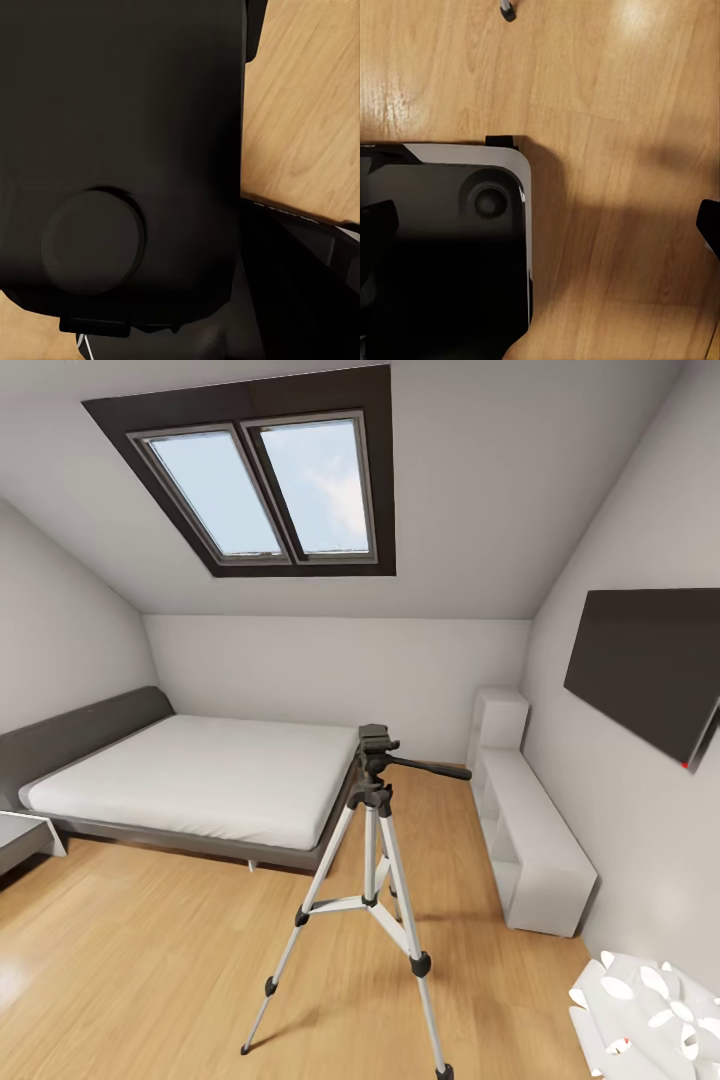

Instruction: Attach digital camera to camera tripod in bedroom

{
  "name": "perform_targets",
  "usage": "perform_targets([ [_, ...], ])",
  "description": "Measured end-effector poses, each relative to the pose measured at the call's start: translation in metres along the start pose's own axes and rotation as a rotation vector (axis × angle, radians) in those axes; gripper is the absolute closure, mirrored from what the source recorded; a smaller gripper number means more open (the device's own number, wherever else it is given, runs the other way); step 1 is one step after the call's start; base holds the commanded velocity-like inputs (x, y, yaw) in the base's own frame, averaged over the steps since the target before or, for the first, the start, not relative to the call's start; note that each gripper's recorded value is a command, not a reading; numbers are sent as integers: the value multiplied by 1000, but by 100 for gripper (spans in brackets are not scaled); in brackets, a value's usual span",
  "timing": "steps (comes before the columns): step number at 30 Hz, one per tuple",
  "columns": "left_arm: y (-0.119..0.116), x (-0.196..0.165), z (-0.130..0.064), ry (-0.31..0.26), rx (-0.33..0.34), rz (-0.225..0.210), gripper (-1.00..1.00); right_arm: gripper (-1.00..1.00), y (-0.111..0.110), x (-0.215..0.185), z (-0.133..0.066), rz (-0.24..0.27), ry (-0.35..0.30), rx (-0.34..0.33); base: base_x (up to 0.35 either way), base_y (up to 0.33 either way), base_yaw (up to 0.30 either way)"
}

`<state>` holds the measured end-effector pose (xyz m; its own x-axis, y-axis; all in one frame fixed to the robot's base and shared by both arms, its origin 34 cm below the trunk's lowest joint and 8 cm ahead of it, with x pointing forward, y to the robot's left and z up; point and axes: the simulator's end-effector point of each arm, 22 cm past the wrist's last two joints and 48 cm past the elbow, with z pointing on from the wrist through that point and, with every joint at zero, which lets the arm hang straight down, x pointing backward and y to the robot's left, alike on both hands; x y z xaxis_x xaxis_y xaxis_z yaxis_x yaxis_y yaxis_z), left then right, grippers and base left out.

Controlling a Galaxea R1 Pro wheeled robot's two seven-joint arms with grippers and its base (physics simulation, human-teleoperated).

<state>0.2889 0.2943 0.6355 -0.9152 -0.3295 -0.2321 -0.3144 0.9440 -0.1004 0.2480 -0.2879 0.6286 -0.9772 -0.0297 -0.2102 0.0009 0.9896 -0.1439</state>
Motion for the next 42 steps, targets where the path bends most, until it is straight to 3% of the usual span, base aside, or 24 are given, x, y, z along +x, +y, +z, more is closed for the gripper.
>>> perform_targets([
  [24, 0, 0, 0, 0, 0, 0, 100, -100, 0, 1, 0, 0, 3, 0, 0, -131, 0],
  [42, 2, 0, 0, 1, -3, 0, 100, -100, -1, 1, 0, 0, 2, 0, 0, -15, 0],
])
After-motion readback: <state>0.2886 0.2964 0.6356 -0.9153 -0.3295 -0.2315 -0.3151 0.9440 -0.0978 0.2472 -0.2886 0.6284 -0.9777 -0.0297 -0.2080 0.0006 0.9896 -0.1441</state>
